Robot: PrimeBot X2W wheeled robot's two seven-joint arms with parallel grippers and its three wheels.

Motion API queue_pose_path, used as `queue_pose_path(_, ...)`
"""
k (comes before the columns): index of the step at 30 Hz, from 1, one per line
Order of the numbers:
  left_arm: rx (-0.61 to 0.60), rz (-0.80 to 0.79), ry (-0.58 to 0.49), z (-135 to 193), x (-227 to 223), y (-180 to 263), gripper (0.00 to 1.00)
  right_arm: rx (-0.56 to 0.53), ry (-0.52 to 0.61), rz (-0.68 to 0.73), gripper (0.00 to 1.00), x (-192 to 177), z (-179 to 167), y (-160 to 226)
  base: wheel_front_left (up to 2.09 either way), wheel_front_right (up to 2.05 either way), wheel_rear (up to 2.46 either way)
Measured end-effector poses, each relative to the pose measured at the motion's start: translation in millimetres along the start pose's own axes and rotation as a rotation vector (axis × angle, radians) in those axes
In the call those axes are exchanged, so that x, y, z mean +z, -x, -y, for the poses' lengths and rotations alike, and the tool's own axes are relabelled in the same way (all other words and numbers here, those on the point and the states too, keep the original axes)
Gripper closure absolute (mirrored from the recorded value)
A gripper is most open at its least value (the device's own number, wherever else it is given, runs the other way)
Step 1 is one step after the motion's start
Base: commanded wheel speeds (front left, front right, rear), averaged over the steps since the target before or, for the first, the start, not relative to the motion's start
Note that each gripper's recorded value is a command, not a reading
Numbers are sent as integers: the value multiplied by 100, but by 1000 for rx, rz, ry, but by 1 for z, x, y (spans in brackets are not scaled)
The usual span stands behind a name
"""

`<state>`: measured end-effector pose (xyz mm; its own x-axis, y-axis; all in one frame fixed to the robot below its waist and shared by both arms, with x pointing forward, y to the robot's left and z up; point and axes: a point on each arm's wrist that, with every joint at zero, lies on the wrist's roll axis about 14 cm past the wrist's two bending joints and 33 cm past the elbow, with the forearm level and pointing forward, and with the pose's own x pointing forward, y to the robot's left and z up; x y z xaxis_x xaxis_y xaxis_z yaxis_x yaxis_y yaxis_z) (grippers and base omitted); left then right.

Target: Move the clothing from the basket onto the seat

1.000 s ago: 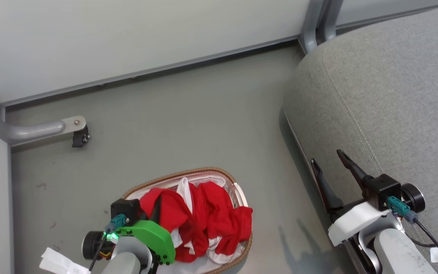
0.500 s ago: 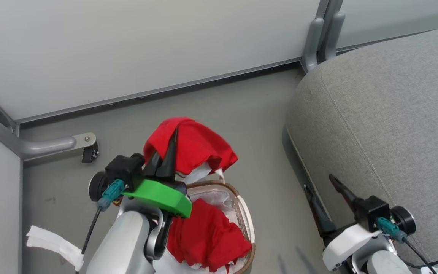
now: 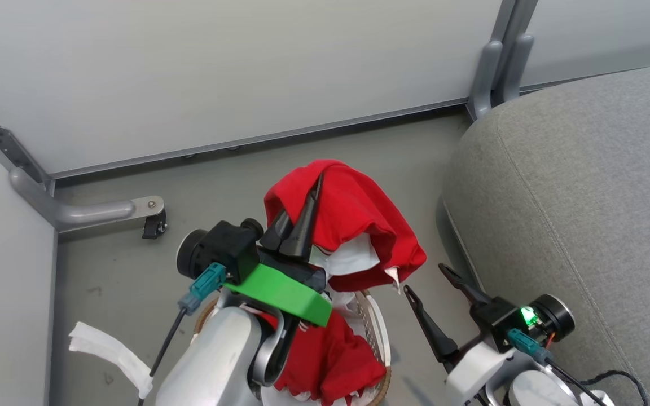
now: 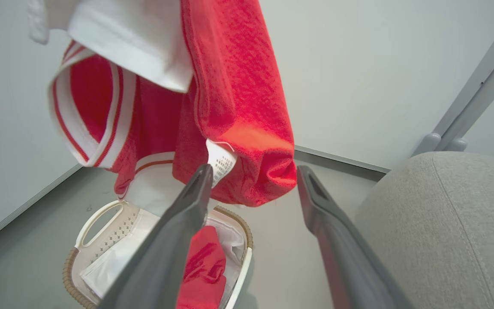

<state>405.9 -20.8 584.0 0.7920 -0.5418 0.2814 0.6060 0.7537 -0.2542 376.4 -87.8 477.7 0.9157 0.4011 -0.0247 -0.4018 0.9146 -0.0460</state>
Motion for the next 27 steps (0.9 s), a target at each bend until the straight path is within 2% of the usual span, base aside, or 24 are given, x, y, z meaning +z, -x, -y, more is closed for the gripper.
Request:
queue_pose_path(15, -2, -9, 9, 2, 4, 10, 100, 226, 124, 43, 1, 21, -59, -71, 0, 0, 0)
queue_pose_path(16, 1, -6, 9, 0, 5, 10, 100, 232, 125, 37, 59, 20, -61, -73, 0, 0, 0)
queue_pose_path(17, 8, -7, 7, -2, 5, 11, 100, 242, 122, 31, 100, 18, -64, -75, 0, 0, 0)
queue_pose_path(27, 47, -14, 14, -14, 2, 13, 100, 229, 68, 32, 100, 16, -63, -80, 0, 0, 0)
